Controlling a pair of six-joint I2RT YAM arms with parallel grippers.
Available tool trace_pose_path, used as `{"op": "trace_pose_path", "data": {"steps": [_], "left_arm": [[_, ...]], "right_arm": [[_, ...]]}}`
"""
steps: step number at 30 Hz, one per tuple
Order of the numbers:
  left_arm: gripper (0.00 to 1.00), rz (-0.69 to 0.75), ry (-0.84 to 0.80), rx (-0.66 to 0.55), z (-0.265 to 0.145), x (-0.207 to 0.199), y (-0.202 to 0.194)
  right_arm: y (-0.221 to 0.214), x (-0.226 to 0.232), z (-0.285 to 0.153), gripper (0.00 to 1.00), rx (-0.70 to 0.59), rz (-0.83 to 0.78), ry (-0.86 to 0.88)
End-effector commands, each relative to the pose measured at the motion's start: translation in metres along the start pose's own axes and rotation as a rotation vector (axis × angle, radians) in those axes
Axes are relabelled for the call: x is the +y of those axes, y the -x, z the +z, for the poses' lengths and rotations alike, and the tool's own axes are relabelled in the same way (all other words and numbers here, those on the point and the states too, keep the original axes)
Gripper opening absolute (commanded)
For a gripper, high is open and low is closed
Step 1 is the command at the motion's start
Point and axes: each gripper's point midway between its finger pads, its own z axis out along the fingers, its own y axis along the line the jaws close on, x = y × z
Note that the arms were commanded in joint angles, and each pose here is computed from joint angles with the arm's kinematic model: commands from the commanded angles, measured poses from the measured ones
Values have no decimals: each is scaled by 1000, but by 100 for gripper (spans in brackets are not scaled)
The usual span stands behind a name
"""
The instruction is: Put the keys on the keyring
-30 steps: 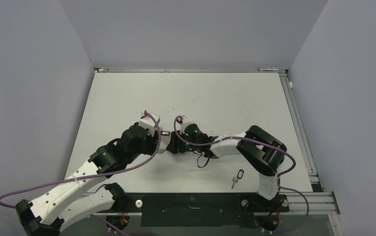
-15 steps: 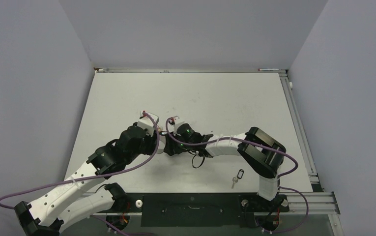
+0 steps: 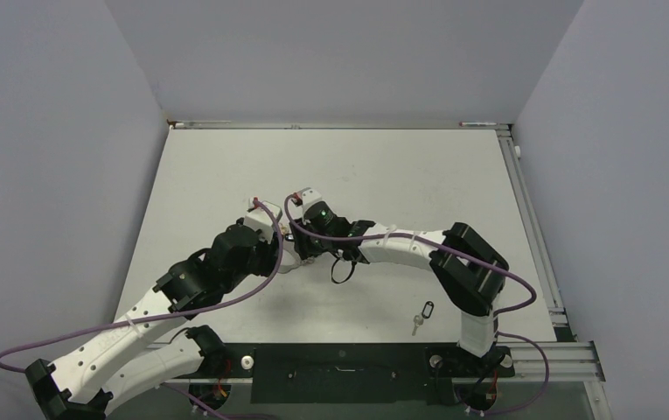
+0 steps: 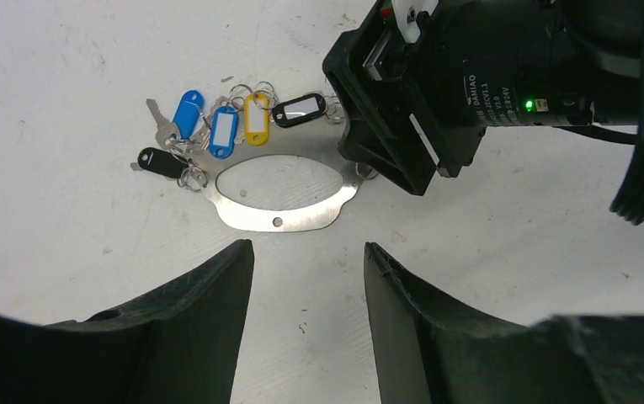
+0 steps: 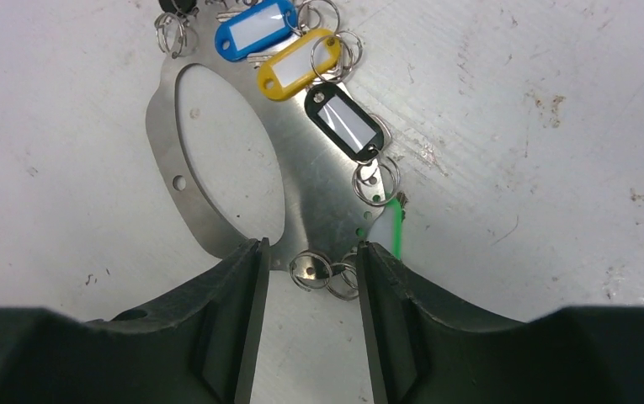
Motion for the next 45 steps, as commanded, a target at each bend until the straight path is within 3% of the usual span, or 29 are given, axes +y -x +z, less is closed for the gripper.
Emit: {"op": "trace_pose_path", "data": {"steps": [1, 5, 7, 28, 36, 40, 45], "left_arm": [[48, -31, -6, -54, -2, 0, 13], [48, -30, -9, -50, -1, -1, 13], [48, -28, -10, -48, -1, -1, 12], [48, -39, -14, -64, -5, 0, 14], [48, -40, -19, -66, -6, 0, 14], [48, -40, -20, -66, -6, 0, 14], [48, -40, -20, -65, -6, 0, 14]], "right_arm": [[-8, 2, 3, 43, 33, -20, -50], [-11, 1, 7, 42, 60, -4, -103], [-11, 7, 7, 37, 63, 26, -121], [-31, 7, 28, 32, 99, 114, -280], [-46, -3, 36, 18, 127, 77, -338], [-52, -10, 37, 6, 135, 47, -379], [-54, -5, 39, 5, 134, 37, -349]]}}
